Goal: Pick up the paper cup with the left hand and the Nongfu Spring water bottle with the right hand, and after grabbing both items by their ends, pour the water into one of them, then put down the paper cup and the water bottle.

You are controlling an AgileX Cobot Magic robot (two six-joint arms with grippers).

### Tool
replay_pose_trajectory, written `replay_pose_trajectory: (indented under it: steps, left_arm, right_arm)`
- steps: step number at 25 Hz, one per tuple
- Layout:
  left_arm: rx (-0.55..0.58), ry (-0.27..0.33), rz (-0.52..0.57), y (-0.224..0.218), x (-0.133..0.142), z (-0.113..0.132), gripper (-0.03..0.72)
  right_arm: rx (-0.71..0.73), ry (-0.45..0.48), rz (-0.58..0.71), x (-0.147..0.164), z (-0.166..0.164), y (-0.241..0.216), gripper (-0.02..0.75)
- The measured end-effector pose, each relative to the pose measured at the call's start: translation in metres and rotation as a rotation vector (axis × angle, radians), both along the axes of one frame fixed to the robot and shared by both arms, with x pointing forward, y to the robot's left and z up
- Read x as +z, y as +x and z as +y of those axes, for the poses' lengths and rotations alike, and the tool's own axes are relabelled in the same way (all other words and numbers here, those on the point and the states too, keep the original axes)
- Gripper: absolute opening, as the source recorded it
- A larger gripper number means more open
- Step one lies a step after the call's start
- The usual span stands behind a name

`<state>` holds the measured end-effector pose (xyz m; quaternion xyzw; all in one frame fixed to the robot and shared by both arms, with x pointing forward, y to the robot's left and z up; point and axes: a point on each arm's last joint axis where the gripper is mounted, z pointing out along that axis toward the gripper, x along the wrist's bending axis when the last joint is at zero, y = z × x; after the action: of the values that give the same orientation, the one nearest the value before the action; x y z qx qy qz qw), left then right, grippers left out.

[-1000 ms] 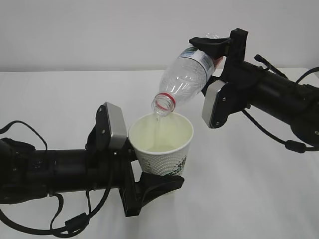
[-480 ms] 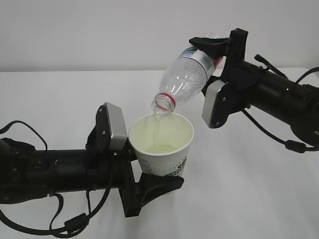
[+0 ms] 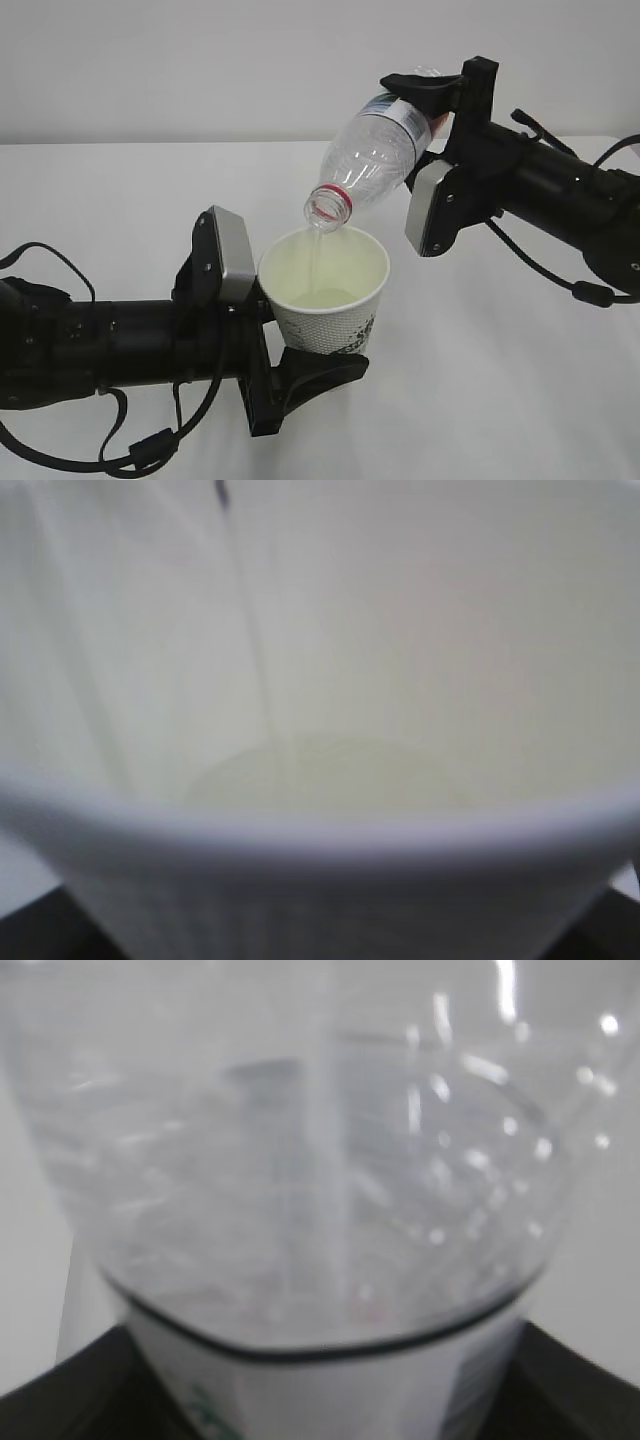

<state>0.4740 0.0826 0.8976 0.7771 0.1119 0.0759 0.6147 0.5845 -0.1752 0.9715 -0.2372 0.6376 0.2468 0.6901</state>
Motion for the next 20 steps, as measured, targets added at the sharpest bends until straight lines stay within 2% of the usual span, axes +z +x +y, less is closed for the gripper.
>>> replay_pose_trajectory:
  steps: [20]
  left_arm:
    - [0.000,0.001,0.000,0.0000,-0.0001,0.0000,0.559]
  right_arm:
    - [-0.006,-0.019,-0.030,0.0041,-0.0004,-0.0006,0.531]
